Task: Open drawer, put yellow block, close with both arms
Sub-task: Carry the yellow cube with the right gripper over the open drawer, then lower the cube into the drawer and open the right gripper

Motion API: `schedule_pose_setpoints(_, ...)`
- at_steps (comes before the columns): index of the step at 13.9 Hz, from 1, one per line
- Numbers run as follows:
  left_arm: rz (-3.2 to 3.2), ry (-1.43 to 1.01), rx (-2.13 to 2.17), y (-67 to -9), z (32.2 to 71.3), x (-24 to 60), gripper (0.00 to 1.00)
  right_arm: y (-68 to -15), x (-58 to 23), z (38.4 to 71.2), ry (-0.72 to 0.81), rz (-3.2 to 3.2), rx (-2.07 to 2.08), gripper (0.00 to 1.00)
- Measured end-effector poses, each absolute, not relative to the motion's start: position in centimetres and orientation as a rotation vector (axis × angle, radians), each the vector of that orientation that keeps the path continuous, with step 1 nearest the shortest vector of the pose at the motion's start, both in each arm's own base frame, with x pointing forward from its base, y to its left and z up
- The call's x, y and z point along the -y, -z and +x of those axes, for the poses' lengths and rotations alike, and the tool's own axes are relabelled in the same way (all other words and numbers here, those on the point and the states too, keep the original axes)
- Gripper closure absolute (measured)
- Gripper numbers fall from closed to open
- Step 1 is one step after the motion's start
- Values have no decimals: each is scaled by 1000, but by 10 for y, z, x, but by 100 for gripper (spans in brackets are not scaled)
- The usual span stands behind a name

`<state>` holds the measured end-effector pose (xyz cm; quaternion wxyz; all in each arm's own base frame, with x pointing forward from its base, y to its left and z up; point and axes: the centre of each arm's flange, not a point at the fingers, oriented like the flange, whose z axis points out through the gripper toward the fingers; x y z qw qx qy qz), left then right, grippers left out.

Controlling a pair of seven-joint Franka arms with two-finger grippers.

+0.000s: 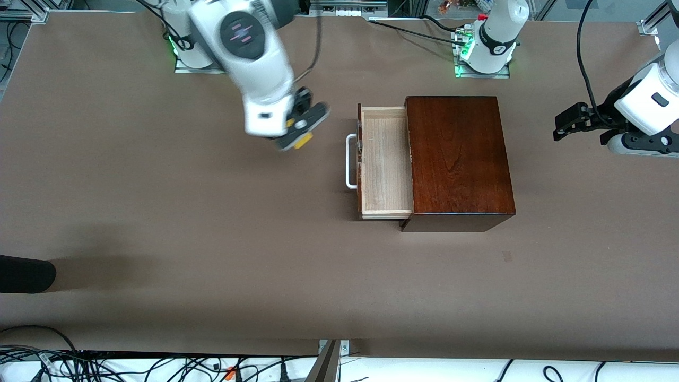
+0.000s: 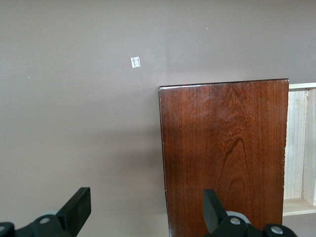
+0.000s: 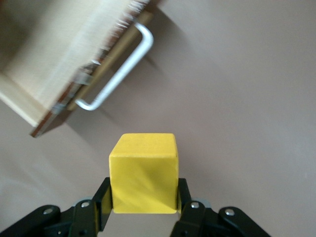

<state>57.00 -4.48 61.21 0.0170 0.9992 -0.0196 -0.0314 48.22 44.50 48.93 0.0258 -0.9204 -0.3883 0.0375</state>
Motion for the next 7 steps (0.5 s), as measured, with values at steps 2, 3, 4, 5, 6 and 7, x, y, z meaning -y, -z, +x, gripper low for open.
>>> schedule_pose_setpoints(2,3110,97,61,-612,570,44,0,-493,-494,459,-37,-2812,1351,45)
schedule_pose_setpoints(3,3117,96,60,-612,570,43,0,-494,-515,452,-3,-2795,1405,45)
schedule_pose_setpoints(4,3120,95,60,-612,570,43,0,-492,-532,449,28,-2779,1455,45)
schedule_pose_setpoints(5,3121,95,60,-612,570,43,0,-487,-544,448,47,-2758,1506,45)
schedule_pose_setpoints(6,3122,95,61,-612,570,43,0,-482,-555,448,63,-2724,1562,45)
schedule_pose_setpoints(7,3122,95,63,-612,570,43,0,-476,-565,448,85,-2684,1617,45)
